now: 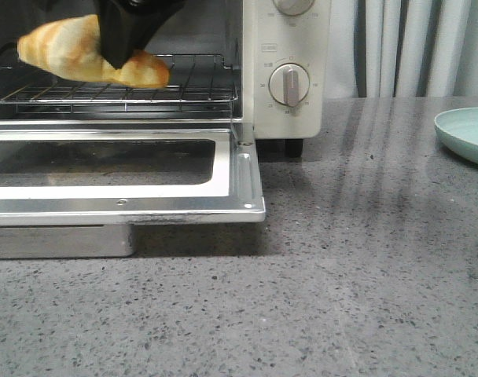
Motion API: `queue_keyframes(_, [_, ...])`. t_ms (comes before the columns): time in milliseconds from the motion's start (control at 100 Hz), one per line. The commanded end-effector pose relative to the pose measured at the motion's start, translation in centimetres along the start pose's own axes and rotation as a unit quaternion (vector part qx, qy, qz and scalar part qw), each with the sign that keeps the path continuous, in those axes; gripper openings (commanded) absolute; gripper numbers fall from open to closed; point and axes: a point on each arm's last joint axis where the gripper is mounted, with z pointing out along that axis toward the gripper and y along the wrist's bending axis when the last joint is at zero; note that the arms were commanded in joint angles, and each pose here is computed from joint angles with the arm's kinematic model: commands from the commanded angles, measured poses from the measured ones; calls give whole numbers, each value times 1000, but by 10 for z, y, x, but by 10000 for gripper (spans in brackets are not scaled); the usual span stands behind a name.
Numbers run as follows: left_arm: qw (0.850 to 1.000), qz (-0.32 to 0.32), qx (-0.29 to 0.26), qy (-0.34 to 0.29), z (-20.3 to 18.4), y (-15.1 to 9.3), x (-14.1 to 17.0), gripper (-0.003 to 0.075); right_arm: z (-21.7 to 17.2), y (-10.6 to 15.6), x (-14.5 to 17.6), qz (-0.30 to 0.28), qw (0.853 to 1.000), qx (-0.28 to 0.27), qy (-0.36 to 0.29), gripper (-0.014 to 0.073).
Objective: Put bread in oven
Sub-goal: 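Lift the croissant with the right gripper and carry it into the oven, then lower the croissant onto the wire rack and open the right gripper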
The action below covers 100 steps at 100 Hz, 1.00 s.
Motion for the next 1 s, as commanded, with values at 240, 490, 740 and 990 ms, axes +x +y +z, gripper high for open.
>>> queue_keyframes(240, [999,-16,-11,-31,-1,4,-12,-22,-25,-13,-23,32,994,44,-91,-66])
queue_keyframes(490, [1000,-17,-1,-23,-1,2,-11,-21,-17,-11,-24,45,993,41,-100,195])
queue_keyframes(740, [1000,-17,4,-19,-1,1,-10,-21,-21,-12,-25,63,992,39,-105,542])
queue_keyframes(990, [1000,-13,-5,-23,-1,2,-11,-22,-83,3,-32,59,989,23,-132,522])
